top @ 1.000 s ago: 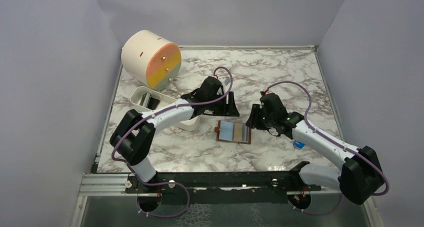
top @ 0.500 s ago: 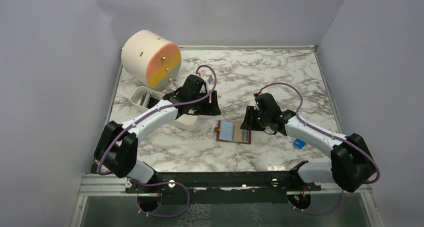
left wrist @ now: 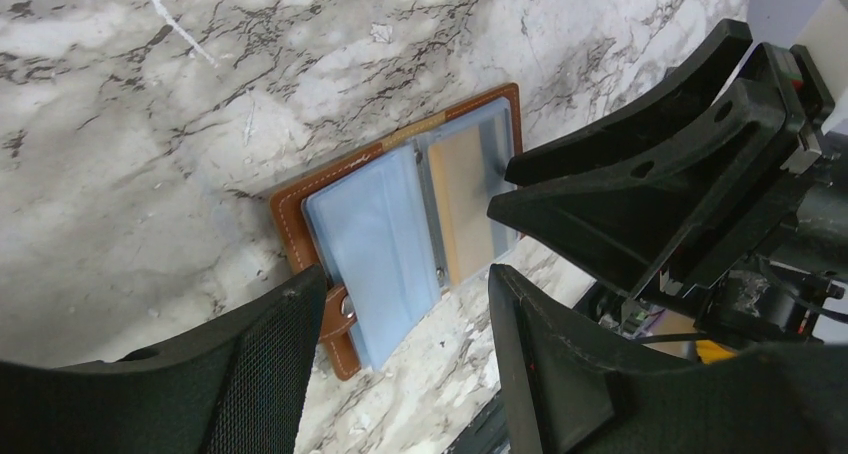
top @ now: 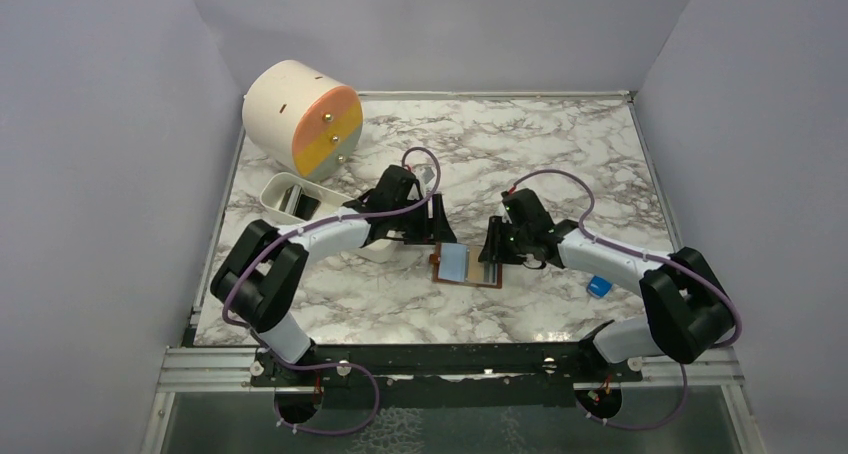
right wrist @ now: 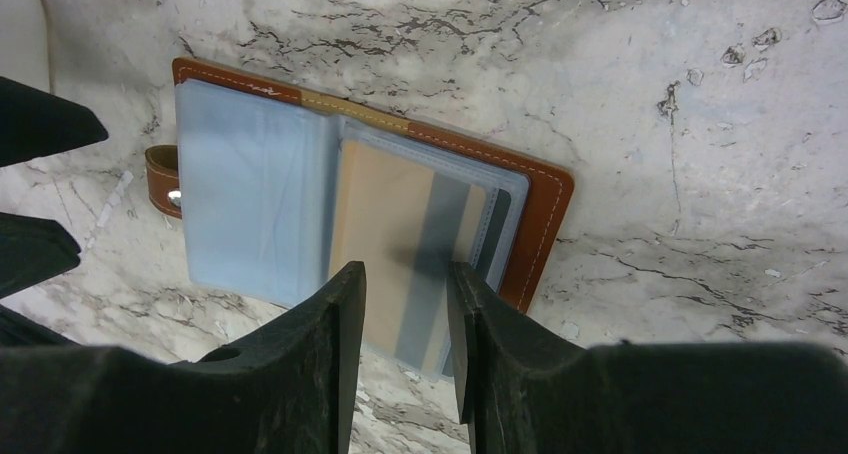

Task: Put the credit cards into the card holder
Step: Turn over the card slot in the card holder.

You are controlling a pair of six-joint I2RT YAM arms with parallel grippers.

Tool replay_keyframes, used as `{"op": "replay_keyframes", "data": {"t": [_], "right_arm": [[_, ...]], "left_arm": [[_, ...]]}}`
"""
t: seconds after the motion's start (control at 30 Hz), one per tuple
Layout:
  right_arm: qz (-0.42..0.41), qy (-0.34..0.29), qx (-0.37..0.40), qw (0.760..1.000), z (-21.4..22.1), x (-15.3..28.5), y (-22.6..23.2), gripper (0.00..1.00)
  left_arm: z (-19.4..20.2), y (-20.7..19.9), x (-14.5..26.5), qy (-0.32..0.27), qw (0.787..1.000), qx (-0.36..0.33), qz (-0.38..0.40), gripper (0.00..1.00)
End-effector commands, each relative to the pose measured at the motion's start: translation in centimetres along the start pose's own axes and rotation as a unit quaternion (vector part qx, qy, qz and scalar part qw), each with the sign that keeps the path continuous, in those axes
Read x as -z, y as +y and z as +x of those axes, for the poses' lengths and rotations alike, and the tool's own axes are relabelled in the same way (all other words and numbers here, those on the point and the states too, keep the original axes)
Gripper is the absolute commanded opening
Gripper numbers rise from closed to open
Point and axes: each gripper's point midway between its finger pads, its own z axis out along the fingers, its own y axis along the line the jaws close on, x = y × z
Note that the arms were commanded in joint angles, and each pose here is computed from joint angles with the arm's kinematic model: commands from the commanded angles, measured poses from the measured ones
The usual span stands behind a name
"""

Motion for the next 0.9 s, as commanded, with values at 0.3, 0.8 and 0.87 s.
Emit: {"op": "replay_keyframes", "data": {"t": [0.3,0.8,0.87], "right_arm": [[-0.015,-0.007,0.002,1.0,0.0,-0.3,0.5,0.36],[-0.016,-0.012,0.002,1.0,-0.1,0.1,0.5,0.35],[-0.016,-0.014,0.002,1.0,-0.2,0.2,0.6,0.35]], "left_arm": [[-0.4,-0.8,-2.2,-0.004,0.999,0.016,0.035,0.63],[0.6,0.6,-3.2,0.007,1.0,0.026,0.016,0.62],[0.9,0.8,-3.3,0.011,0.999,0.028,0.013,0.62]]}}
